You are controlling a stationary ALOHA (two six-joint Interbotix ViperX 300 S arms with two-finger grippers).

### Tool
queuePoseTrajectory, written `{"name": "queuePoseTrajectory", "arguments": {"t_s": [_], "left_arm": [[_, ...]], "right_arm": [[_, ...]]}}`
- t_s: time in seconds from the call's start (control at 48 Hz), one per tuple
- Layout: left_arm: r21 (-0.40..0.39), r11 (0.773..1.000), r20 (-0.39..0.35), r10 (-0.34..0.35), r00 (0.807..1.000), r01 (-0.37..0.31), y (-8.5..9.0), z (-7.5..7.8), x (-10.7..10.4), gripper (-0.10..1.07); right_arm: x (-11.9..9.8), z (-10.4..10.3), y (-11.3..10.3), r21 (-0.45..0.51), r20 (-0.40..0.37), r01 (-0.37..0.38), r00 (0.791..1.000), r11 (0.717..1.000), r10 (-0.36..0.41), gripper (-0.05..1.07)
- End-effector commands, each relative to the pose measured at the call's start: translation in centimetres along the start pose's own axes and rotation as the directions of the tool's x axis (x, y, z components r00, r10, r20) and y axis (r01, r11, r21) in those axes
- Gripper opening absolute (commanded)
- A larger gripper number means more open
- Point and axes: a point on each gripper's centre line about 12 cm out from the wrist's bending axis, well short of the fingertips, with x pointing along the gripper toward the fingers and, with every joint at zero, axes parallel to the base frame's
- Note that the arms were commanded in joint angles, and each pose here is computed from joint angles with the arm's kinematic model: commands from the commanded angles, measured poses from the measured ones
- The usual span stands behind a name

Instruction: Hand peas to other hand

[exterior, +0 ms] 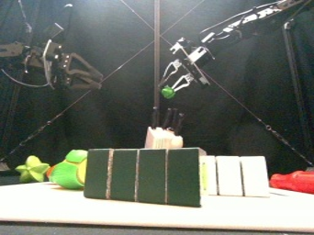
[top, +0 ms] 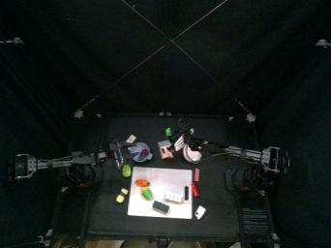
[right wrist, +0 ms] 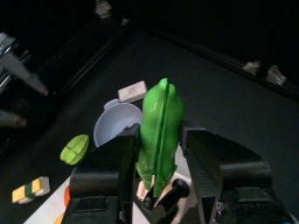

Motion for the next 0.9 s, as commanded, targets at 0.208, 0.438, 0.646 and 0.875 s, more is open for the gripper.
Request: {"name": "queuePoseTrajectory", "arguments": {"t_s": [0.208, 0.438, 0.646, 0.875], "left_arm": [[-0.147, 0.987, 0.235, 0.106, 0.966, -0.072, 1.2, 4.0, 0.8, 0.85], [-0.135, 0.988, 0.235, 0.099, 0.967, -0.068, 1.1, 4.8, 3.5, 0.85], [-0.127, 0.989, 0.204, 0.095, 0.974, -0.07, 1.1, 4.2, 7.0, 0.85], [-0.156, 0.984, 0.169, 0.118, 0.979, -0.091, 1.3, 3.2, 9.9, 0.85]], "right_arm": [[0.3, 0.3, 1.2, -0.116, 0.033, -0.096, 0.994, 0.989, 0.101, 0.64], [0.7, -0.1, 1.5, -0.172, 0.026, -0.11, 0.993, 0.979, 0.116, 0.64], [1.3, -0.6, 1.4, -0.174, 0.011, -0.107, 0.994, 0.979, 0.11, 0.64], [1.8, -0.7, 1.4, -0.177, 0.004, -0.097, 0.995, 0.979, 0.099, 0.64]]}}
